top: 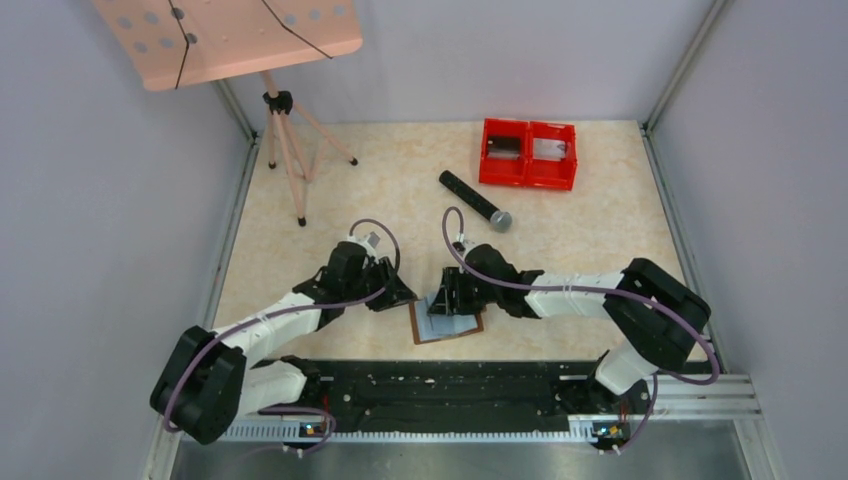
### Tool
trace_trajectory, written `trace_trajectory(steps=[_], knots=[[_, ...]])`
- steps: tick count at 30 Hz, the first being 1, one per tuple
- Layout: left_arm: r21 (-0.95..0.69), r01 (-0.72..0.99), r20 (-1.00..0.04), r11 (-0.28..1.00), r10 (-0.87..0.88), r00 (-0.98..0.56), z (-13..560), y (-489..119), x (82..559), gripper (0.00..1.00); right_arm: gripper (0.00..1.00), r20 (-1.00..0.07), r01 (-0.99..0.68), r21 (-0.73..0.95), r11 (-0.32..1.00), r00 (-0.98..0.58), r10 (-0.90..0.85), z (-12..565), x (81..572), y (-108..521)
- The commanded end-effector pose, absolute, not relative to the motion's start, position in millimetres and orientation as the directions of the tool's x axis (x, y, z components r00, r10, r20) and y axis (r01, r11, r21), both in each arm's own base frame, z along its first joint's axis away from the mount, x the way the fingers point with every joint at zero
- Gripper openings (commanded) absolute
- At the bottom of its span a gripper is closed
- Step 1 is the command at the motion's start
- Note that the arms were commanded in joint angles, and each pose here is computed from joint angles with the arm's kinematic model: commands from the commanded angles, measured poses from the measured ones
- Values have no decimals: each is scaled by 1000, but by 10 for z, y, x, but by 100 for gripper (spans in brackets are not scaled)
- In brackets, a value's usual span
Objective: Take the credit cards out of the card holder
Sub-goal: Remove the credit card from the card holder.
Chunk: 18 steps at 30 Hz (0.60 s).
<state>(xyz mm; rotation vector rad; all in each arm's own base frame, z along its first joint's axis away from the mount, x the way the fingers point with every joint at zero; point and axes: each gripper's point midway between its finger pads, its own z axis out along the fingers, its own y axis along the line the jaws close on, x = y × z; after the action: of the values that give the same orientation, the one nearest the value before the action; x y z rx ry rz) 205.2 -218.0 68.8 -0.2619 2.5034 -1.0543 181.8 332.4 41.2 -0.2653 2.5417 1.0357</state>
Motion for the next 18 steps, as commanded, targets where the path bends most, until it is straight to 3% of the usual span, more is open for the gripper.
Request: trace_trajectory(steps=[1,8,18], knots=[[-769,78,-340,635,-302,-891,934,-2401,2219,37,44,-444,-345,671,656,-896,-17,565,1830,3399],[-780,75,-316,622,-286,-905,872,-2494,2229,43,44,-444,-344,674,654,-896,-15,562,1817,3385],[-778,65,-298,625,-275,-914,793,-2537,2200,39,44,-446,-341,672,657,-895,-8,570,1817,3366]])
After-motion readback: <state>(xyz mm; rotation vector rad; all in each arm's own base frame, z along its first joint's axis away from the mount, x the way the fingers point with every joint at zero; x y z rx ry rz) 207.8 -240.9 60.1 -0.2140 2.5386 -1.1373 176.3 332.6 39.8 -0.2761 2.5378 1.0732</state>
